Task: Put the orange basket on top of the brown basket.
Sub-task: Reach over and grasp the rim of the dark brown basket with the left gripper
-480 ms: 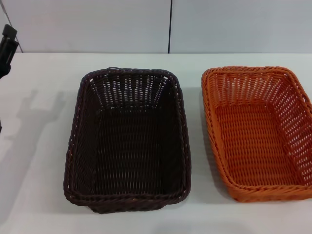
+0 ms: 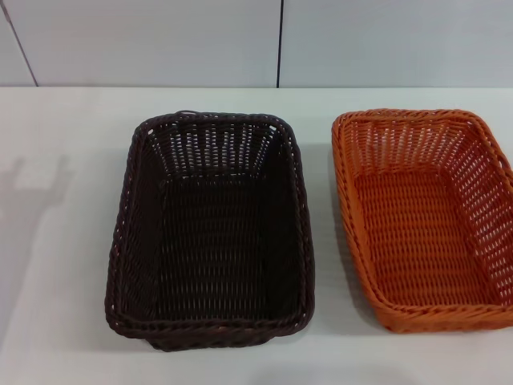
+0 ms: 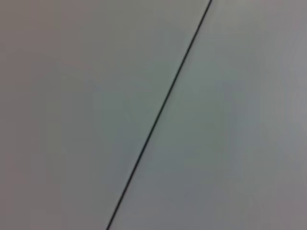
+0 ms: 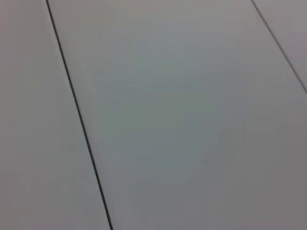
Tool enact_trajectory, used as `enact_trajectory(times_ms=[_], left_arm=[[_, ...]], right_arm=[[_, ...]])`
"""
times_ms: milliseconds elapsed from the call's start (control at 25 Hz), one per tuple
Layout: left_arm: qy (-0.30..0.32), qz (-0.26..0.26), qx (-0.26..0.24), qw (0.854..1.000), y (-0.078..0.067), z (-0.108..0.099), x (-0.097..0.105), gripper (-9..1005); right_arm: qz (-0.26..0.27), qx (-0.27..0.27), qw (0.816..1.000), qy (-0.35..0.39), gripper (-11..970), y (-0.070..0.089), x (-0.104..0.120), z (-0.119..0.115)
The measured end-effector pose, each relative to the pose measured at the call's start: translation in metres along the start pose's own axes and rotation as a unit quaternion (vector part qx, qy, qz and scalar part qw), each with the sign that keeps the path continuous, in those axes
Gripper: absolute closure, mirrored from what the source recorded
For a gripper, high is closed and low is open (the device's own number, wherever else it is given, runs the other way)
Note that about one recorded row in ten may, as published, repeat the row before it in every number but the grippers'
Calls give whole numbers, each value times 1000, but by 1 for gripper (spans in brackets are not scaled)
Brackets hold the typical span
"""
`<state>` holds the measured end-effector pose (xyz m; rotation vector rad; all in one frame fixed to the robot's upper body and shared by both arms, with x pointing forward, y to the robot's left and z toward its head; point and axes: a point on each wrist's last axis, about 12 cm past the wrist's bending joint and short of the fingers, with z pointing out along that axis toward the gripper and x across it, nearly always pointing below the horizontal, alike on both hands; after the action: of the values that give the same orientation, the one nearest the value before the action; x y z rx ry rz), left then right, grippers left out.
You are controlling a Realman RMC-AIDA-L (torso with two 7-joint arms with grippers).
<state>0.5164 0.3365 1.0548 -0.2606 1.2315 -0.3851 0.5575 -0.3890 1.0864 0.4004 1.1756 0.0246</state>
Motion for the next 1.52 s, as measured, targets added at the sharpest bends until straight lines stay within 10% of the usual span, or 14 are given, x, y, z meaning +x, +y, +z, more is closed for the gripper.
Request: enact_trajectory(times_ms=[1000,1200,1240,1360,1520], left_arm=[[12,-11,-32,999,15,-45,-2,169],[12,-30,28,999,11,-4,-13,169],[52,-51,39,997,10,45,-21,169],[78,-33,58,995,1,78,-32,169],[78,-33,58,995,1,78,-32,169]], right_arm=[[2,27,999,34,318,-15,9,-21],[9,18,999,44,318,-11,15,-27],[11,18,999,46,318,-10,16,-29],[18,20,998,53,318,-8,20,-34],[23,21,998,62,318,-6,24,-39]])
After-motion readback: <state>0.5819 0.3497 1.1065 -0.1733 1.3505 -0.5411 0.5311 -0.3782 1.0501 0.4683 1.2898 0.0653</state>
